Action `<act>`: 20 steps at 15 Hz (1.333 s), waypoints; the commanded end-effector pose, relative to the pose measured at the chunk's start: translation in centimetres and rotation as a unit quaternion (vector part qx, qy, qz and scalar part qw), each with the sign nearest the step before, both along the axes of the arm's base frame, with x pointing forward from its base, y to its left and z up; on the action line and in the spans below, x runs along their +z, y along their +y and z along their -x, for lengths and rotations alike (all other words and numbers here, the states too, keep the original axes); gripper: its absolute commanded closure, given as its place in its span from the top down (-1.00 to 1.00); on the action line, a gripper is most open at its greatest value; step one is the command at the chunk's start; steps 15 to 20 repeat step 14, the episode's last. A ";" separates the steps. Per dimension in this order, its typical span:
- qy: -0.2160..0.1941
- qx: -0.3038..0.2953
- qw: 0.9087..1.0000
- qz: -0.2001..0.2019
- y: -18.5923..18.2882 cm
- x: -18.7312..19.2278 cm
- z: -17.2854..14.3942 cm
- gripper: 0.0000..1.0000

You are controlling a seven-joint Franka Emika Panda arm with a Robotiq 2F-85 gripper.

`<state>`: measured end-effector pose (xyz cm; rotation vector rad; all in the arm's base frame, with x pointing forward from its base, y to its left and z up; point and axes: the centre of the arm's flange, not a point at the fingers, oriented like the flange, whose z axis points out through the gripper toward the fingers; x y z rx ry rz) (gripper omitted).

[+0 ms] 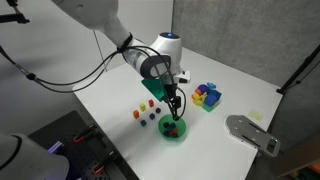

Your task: Pick up the top green stacked small block and put it into the green bowl

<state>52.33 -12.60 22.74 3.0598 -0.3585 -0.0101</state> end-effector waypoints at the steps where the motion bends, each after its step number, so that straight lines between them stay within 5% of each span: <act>1: 0.034 0.065 0.997 -0.021 1.2 6.0 1.9 1.00; 10: 0.073 0.122 0.990 -0.009 3.7 15.8 5.6 1.00; 20: 0.069 0.109 0.992 -0.013 3.8 15.4 4.6 1.00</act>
